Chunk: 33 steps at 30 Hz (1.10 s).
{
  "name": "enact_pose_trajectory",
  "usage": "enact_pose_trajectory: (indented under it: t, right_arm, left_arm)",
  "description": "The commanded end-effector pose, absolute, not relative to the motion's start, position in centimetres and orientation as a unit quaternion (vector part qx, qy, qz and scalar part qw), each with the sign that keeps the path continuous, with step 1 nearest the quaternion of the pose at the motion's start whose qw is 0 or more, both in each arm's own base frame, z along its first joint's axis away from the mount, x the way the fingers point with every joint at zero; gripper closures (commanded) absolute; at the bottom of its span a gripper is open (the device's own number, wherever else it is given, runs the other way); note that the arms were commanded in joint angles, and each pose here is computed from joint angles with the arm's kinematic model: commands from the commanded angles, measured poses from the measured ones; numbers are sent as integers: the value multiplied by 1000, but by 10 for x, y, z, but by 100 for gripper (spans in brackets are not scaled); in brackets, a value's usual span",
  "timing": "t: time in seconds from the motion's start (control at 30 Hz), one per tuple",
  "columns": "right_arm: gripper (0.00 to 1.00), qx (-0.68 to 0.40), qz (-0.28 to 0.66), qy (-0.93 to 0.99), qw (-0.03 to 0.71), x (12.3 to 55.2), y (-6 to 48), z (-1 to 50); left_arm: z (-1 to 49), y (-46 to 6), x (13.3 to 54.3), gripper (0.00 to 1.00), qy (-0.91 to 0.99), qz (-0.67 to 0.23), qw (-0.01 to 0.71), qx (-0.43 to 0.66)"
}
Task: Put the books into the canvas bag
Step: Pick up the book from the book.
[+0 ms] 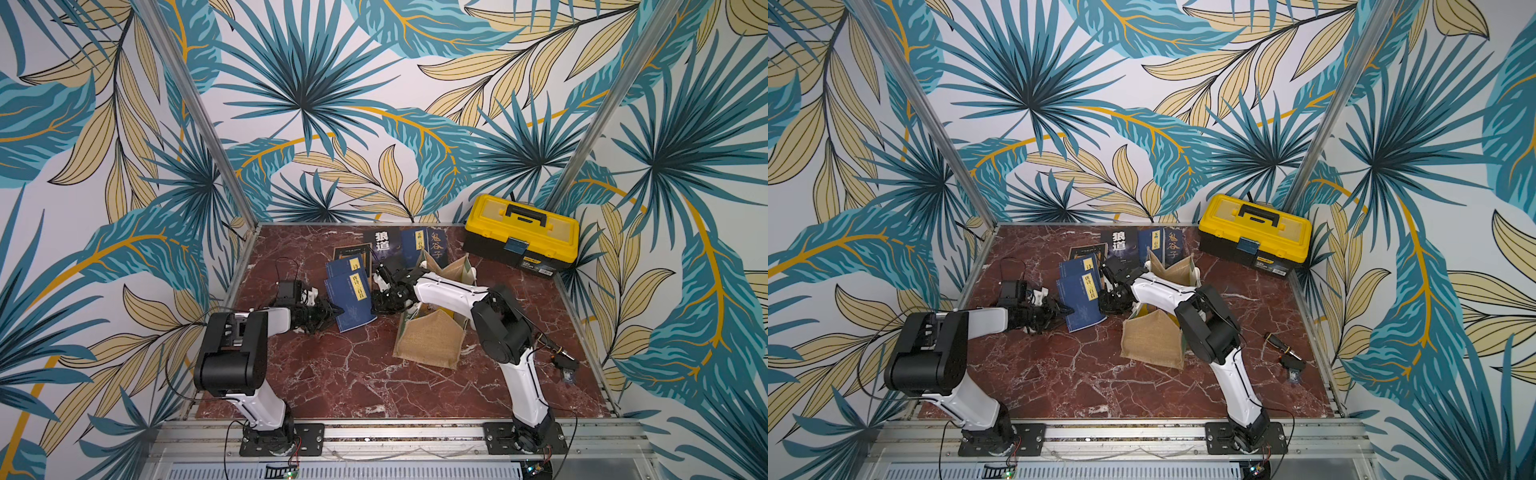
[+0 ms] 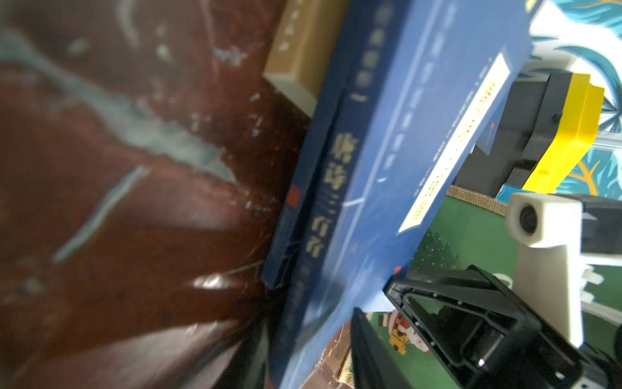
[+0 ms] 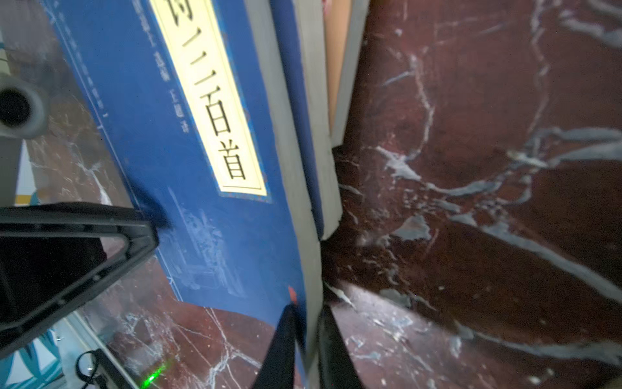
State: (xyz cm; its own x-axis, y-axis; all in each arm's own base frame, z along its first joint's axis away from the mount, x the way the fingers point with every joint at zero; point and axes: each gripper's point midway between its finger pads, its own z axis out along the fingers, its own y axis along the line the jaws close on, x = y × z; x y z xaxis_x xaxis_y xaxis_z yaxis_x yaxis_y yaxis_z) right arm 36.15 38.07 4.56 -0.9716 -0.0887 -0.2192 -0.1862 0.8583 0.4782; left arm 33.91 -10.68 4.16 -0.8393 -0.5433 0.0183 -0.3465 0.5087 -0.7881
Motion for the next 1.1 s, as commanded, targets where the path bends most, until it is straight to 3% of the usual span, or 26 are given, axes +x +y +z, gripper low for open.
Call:
enact_pose_trajectory:
  t: [0.0, 0.17, 0.43, 0.73, 1.0, 1.07]
  right_arm:
    - [99, -71, 301, 947, 87, 348, 393, 64]
    - [100, -65, 318, 939, 114, 346, 392, 92]
    - [100, -79, 322, 933, 142, 339, 390, 126]
    - [100, -81, 364, 915, 152, 332, 397, 165]
    - [100, -91, 399, 893, 186, 324, 393, 216]
    - [93, -98, 398, 890, 201, 321, 388, 231]
  left_arm:
    - [70, -115, 341, 74, 846, -457, 150, -232]
    - [82, -116, 334, 81, 840, -463, 161, -232]
    - [95, -117, 321, 81, 835, -473, 175, -221]
    - [157, -119, 315, 70, 806, -504, 241, -193]
    - [224, -120, 299, 96, 777, -527, 307, -154]
    - [242, -118, 293, 100, 781, -514, 327, -139]
